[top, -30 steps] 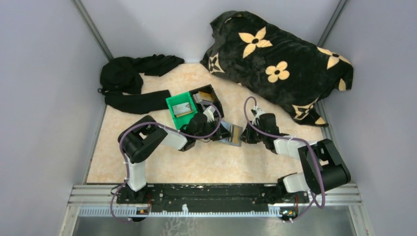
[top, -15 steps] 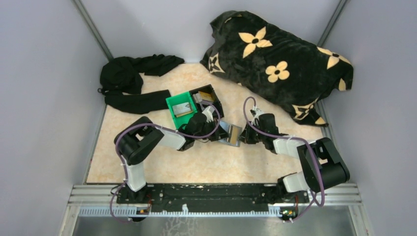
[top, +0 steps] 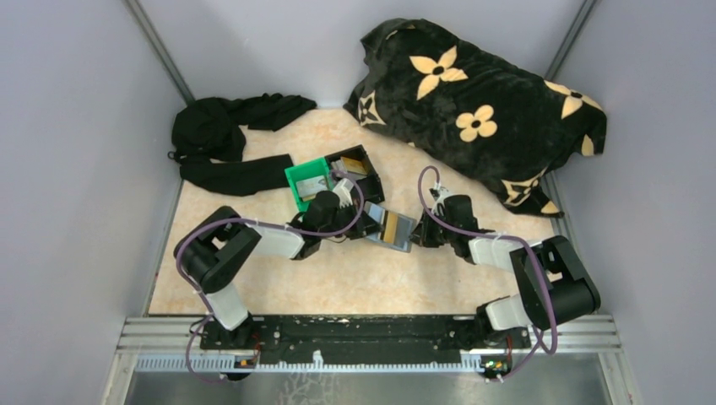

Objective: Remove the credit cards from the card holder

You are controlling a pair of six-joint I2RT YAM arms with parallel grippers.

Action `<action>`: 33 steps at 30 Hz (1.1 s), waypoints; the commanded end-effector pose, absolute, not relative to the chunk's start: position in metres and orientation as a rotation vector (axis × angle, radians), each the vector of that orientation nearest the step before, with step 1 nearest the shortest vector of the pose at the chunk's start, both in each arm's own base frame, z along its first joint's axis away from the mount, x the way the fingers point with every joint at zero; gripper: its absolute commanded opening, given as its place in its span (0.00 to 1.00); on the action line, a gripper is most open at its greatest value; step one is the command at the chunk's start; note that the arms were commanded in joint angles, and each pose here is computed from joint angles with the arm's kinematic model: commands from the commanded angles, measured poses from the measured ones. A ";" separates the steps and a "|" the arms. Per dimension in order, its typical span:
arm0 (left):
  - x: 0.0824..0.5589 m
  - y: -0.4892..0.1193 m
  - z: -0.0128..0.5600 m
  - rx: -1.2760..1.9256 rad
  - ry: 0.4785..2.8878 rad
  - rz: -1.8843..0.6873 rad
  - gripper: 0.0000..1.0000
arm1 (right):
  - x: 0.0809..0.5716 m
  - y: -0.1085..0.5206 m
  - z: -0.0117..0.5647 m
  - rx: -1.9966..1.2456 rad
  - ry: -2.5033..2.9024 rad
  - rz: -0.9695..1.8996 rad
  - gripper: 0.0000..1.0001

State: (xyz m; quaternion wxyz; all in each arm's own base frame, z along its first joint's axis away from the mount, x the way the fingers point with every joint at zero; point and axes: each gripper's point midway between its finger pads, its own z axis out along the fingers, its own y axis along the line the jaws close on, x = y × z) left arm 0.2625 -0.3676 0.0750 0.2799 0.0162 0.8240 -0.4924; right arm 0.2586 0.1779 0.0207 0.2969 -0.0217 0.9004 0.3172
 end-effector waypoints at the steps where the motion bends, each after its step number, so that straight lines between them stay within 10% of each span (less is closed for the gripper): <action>1: 0.260 -0.364 0.100 0.117 2.144 -1.354 0.00 | 0.252 0.168 0.011 -0.027 2.453 0.793 0.00; 13: 0.250 -0.347 0.177 0.490 1.938 -1.312 0.00 | 0.256 0.173 0.028 -0.097 2.375 0.828 0.00; 24: 0.234 -0.332 0.193 0.758 1.799 -1.667 0.00 | 0.275 0.184 0.190 -0.154 1.866 1.057 0.00; 29: 0.217 -0.332 0.200 0.904 1.734 -1.734 0.00 | 0.269 0.193 0.233 -0.302 1.771 1.092 0.44; 33: 0.208 -0.332 0.199 0.952 1.719 -1.782 0.00 | 0.262 0.202 0.251 -0.395 1.710 1.150 0.43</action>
